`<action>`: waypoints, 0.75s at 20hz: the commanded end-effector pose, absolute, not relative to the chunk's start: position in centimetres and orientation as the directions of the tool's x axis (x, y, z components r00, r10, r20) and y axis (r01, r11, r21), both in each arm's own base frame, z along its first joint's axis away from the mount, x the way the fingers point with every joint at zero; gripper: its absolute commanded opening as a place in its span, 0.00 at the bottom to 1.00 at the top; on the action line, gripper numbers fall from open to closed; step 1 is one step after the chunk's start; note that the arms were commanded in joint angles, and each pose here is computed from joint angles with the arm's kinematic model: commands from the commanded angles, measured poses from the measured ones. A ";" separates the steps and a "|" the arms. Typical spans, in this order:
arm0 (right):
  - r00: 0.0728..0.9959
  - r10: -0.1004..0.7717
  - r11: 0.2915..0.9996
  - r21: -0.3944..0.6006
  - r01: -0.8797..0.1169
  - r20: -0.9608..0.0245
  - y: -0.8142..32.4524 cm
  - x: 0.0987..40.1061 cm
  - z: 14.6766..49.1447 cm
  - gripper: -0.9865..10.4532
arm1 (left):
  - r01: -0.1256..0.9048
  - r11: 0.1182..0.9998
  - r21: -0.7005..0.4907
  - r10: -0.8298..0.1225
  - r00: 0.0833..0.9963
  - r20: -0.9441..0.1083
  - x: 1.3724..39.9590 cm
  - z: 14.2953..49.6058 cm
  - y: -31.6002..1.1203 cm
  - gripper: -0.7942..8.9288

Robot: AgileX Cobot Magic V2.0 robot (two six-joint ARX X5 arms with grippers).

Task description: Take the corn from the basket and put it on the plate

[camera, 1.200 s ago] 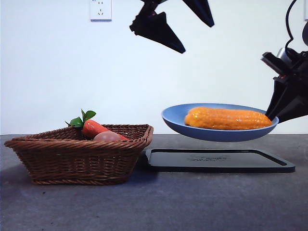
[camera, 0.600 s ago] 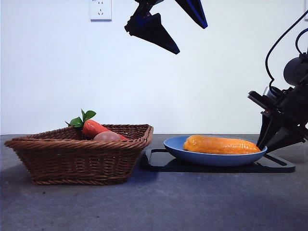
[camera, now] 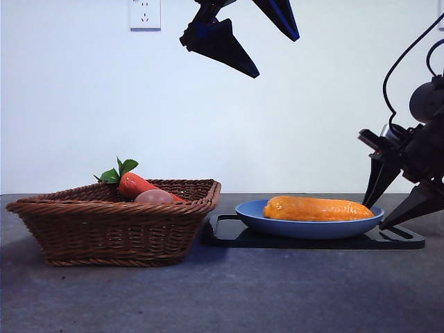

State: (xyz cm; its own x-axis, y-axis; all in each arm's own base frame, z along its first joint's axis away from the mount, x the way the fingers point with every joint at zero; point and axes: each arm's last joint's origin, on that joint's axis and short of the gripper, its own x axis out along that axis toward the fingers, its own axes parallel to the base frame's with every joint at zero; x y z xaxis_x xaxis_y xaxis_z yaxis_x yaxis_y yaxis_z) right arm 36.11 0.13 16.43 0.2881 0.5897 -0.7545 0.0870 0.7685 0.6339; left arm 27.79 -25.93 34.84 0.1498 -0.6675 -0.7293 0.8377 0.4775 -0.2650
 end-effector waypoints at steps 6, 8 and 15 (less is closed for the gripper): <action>0.408 0.509 0.836 0.547 -0.026 -0.758 -1.5 31.9 25.1 0.26 | 0.851 0.463 -0.247 -0.685 0.167 -0.709 27.9 35.6 -26.3 0.47; 0.452 0.504 0.845 0.527 -0.086 -0.736 -1.3 29.6 28.1 0.26 | 0.851 0.463 -0.247 -0.685 0.166 -0.709 27.9 35.5 -26.3 0.47; 0.529 0.554 0.832 0.436 -0.342 -0.643 1.6 19.2 36.1 0.26 | 0.850 0.464 -0.249 -0.683 0.164 -0.711 27.9 35.5 -26.3 0.38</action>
State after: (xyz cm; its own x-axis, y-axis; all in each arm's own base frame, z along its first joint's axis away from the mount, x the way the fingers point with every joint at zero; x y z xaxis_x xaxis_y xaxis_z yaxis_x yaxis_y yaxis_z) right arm 19.00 1.64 35.68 0.5212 0.5525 -0.6504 -0.3145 0.8328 0.4555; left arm 27.83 -25.90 34.85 0.1514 -0.6681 -0.7285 0.8375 0.4782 -0.2645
